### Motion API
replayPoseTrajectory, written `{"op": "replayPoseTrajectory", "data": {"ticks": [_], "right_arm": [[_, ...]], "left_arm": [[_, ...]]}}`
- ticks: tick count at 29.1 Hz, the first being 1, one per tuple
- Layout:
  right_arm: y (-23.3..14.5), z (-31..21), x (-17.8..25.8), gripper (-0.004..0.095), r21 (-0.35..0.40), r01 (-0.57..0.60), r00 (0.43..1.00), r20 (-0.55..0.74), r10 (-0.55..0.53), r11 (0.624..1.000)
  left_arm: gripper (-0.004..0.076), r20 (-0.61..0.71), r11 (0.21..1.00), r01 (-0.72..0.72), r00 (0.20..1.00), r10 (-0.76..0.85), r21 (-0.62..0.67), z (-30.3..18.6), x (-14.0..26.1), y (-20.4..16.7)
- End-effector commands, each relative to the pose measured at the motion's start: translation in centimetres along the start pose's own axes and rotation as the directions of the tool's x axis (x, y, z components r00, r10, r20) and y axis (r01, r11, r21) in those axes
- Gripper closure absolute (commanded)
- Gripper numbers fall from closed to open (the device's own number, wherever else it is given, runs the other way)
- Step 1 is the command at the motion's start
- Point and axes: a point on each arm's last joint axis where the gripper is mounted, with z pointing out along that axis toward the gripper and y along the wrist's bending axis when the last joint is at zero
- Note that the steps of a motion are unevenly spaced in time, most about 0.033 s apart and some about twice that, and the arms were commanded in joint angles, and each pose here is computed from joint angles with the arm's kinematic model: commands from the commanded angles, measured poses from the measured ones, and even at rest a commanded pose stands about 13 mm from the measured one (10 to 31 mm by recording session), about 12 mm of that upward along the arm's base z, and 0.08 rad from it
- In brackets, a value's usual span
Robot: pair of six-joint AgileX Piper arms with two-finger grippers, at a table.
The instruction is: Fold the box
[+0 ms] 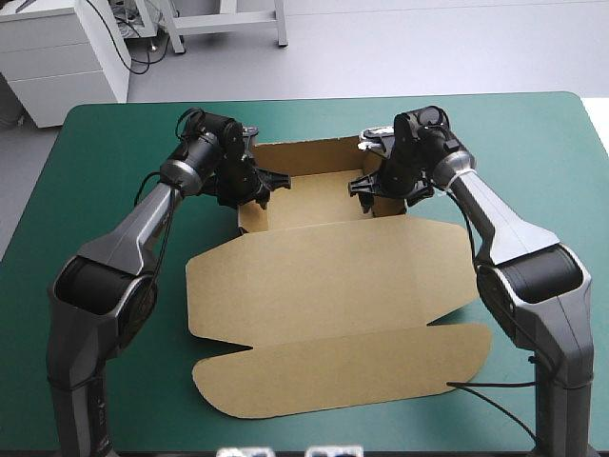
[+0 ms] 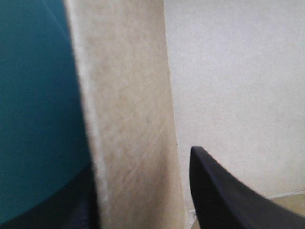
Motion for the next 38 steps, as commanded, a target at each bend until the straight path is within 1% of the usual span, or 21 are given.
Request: {"op": "replayPoseTrajectory", "data": {"ticks": [1, 6, 9, 13, 18, 22, 24, 26, 29, 30, 31, 33, 35, 36, 38], "right_arm": [[0.0, -3.3, -0.1, 0.0112, -0.009, 0.006, 0.997, 0.072, -0.005, 1.000], [0.0, -3.4, -0.1, 0.0112, -0.008, 0.007, 0.997, 0.074, -0.006, 1.000], [-0.1, -3.4, -0.2, 0.0112, -0.005, 0.007, 0.997, 0.076, -0.007, 1.000], [-0.1, -3.4, -0.3, 0.0112, 0.002, 0.005, 0.995, 0.095, -0.005, 1.000], [0.0, -5.4, -1.2, 0.0112, 0.000, 0.001, 0.985, 0.171, -0.001, 1.000], [-0.1, -8.0, -2.0, 0.0112, 0.027, -0.004, 0.968, 0.251, -0.003, 1.000], [0.1, -9.1, -2.3, 0.0112, 0.015, -0.010, 0.958, 0.288, 0.005, 1.000], [0.2, -10.0, -2.5, 0.0112, 0.001, -0.011, 0.948, 0.317, 0.010, 1.000], [0.3, -10.8, -2.5, 0.0112, -0.006, -0.009, 0.942, 0.337, 0.011, 1.000], [0.3, -11.2, -2.4, 0.0112, -0.005, -0.009, 0.939, 0.344, 0.010, 1.000], [0.2, -11.6, -2.3, 0.0112, 0.004, -0.009, 0.935, 0.353, 0.007, 1.000], [0.2, -12.4, -2.1, 0.0112, 0.009, -0.008, 0.930, 0.368, 0.004, 1.000], [0.2, -13.5, -1.7, 0.0112, 0.007, -0.007, 0.922, 0.388, 0.004, 1.000], [0.2, -14.4, -1.4, 0.0112, 0.004, -0.006, 0.914, 0.405, 0.004, 1.000], [0.1, -15.3, -1.2, 0.0112, 0.014, -0.006, 0.906, 0.423, 0.000, 1.000]], "left_arm": [[0.0374, 0.063, 0.999, -0.009, 0.998, 0.007, 0.032, -3.8, 0.2, -0.4], [0.0374, 0.052, 1.000, -0.016, 0.999, 0.016, -0.002, -3.8, 0.3, -0.1], [0.0374, 0.074, 0.999, -0.027, 0.997, 0.031, -0.047, -4.0, 0.0, 0.3], [0.0374, 0.124, 0.999, -0.033, 0.992, 0.037, -0.037, -5.3, -0.5, 0.0], [0.0374, 0.234, 0.994, -0.099, 0.966, 0.106, -0.041, -8.3, -1.6, -0.2], [0.0374, 0.321, 0.995, -0.100, 0.941, 0.102, -0.022, -11.0, -2.1, -0.5], [0.0374, 0.363, 0.994, -0.107, 0.926, 0.103, -0.010, -12.6, -2.0, -0.5], [0.0376, 0.404, 0.988, -0.152, 0.904, 0.143, -0.010, -14.5, -1.7, -0.6], [0.0381, 0.469, 0.984, -0.178, 0.868, 0.162, -0.011, -17.7, -0.7, -0.3], [0.0400, 0.487, 0.984, -0.179, 0.859, 0.160, -0.007, -18.7, -0.3, -0.2], [0.0435, 0.508, 0.983, -0.182, 0.847, 0.159, -0.004, -19.8, 0.2, 0.0], [0.0538, 0.543, 0.982, -0.186, 0.826, 0.149, 0.013, -21.9, 1.2, 0.2], [0.0692, 0.577, 0.980, -0.194, 0.805, 0.137, 0.039, -24.0, 2.3, 0.4], [0.0727, 0.601, 0.973, -0.216, 0.789, 0.128, 0.077, -25.6, 3.4, 0.4], [0.0729, 0.624, 0.965, -0.246, 0.769, 0.137, 0.092, -27.0, 4.4, 0.4]]}}
